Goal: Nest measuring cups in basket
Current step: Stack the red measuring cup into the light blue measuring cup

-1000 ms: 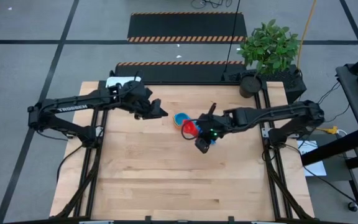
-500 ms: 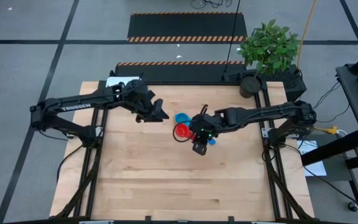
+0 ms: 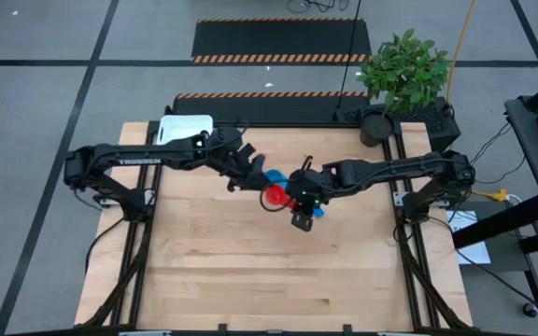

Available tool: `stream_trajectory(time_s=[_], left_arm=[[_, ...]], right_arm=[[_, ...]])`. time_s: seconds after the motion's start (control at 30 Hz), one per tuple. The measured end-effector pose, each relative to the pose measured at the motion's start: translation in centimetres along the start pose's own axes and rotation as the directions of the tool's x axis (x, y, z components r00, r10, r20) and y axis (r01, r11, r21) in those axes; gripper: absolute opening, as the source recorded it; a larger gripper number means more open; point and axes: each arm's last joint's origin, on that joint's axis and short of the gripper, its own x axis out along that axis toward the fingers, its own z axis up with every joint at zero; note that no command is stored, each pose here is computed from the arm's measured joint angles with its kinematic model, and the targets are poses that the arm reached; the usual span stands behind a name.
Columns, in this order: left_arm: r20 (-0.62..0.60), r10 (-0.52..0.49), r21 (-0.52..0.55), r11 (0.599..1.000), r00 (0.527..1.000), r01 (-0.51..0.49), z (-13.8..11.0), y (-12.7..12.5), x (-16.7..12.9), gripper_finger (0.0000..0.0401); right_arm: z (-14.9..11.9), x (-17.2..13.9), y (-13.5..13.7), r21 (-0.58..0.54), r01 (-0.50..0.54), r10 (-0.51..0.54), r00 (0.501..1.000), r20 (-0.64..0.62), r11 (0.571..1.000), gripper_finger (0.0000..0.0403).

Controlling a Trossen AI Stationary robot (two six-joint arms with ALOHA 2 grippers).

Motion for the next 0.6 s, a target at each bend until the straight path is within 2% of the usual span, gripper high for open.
stream_trajectory(time_s=[0.33, 0.6], left_arm=[[-0.025, -0.002, -0.007, 1.0, 1.0, 0.002, -0.12, 0.0, 0.2, 0.011], [-0.056, -0.007, 0.048, 0.999, 0.998, 0.01, -0.21, -0.01, 0.2, 0.0073]], right_arm=[[-0.07, -0.01, 0.0, -0.002, 0.002, -0.002, 1.0, -0.006, 1.0, 0.0133], [-0.05, -0.01, 0.01, -0.001, 0.004, -0.004, 1.0, -0.002, 1.0, 0.0133]])
